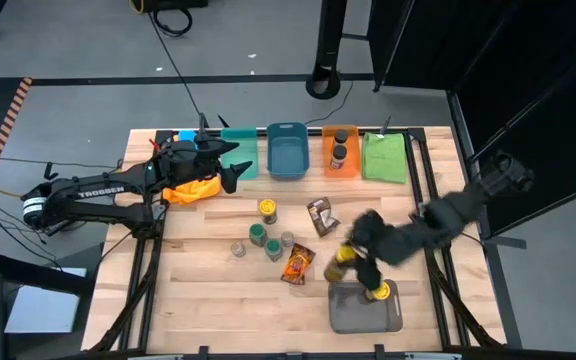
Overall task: Sort spices by type
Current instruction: Put the right yellow seasoning can into the black bin
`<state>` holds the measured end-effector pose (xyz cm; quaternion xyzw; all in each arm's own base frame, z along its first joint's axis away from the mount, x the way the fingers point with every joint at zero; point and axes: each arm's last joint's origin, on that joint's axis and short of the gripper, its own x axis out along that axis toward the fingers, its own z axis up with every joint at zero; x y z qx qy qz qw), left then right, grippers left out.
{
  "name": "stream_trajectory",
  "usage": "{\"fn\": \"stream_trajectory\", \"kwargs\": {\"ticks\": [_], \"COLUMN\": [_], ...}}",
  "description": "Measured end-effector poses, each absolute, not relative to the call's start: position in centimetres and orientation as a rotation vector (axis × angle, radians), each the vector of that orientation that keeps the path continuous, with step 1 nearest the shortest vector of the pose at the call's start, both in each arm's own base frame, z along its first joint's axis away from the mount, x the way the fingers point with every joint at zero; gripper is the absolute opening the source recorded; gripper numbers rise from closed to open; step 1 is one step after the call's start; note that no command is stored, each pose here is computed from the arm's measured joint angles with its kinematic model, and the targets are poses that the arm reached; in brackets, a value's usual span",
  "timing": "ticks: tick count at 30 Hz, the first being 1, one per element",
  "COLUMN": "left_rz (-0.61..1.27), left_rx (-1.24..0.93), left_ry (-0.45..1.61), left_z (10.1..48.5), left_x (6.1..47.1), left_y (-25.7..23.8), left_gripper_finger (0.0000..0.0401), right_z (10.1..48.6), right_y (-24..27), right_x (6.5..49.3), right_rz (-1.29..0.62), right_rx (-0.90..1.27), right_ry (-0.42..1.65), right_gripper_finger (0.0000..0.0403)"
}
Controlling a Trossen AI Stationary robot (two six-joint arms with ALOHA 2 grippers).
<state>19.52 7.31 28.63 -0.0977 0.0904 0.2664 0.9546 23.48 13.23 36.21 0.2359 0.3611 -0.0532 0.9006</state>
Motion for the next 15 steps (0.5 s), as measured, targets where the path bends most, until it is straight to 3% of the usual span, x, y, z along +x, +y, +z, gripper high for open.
{"fn": "stream_trajectory", "kwargs": {"ticks": [6, 15], "left_rz": [0.541, 0.58], "left_rx": [-0.199, -0.194], "left_ry": [0.189, 0.186], "left_z": [28.6, 28.6], "left_x": [19.5, 19.4], "left_y": [7.3, 7.4], "left_gripper_finger": [0.0369, 0.0369], "right_z": [35.5, 31.5], "right_y": [17.7, 22.8], "right_x": [20.3, 17.1], "right_rz": [-0.176, -0.341], "right_rx": [0.622, 0.671], "right_ry": [0.736, 0.857], "right_gripper_finger": [0.0231, 0.0231]}}
